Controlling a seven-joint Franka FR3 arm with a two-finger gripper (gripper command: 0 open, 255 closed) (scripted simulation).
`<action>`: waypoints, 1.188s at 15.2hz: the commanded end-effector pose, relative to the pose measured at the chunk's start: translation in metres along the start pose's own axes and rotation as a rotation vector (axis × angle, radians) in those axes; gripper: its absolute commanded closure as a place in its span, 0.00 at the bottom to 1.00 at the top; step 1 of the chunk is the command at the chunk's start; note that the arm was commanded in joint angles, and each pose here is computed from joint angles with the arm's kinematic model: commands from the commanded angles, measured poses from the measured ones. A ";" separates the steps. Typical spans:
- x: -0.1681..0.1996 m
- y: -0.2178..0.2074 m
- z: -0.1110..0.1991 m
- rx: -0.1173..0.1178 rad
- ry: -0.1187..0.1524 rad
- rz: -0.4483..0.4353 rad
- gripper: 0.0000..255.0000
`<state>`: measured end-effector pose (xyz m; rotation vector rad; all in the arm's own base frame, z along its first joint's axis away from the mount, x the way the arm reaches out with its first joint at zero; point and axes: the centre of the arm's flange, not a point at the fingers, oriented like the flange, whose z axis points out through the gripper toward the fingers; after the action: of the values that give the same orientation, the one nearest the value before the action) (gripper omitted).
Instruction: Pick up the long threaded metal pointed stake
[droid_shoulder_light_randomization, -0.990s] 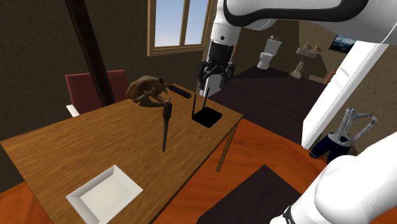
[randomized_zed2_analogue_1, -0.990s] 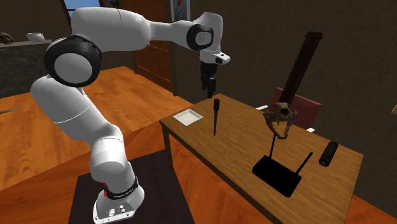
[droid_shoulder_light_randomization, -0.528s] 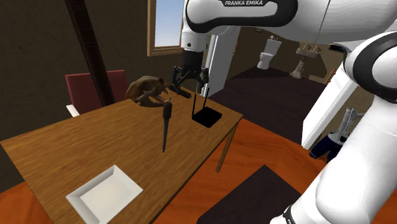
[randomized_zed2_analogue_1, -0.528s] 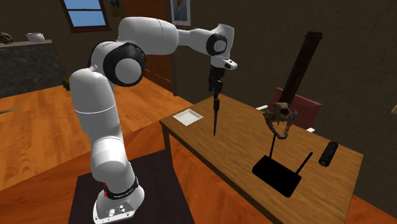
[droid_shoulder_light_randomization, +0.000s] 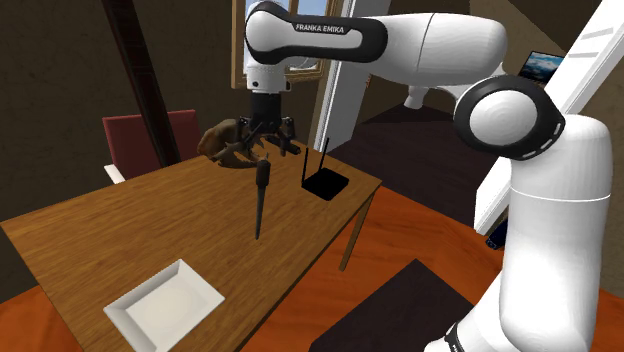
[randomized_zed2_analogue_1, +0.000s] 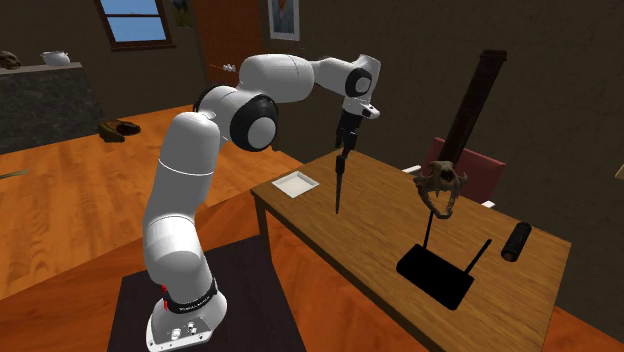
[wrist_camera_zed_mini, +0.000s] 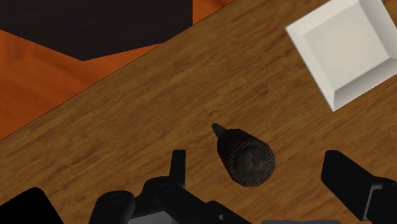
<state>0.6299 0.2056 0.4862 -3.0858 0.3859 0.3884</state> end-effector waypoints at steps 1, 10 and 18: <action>0.007 -0.003 0.011 -0.001 -0.005 0.003 0.00; 0.014 -0.004 0.040 -0.001 -0.005 0.003 1.00; 0.014 -0.004 0.039 -0.001 -0.005 0.003 1.00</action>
<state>0.6343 0.2080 0.4450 -3.0840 0.3883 0.3937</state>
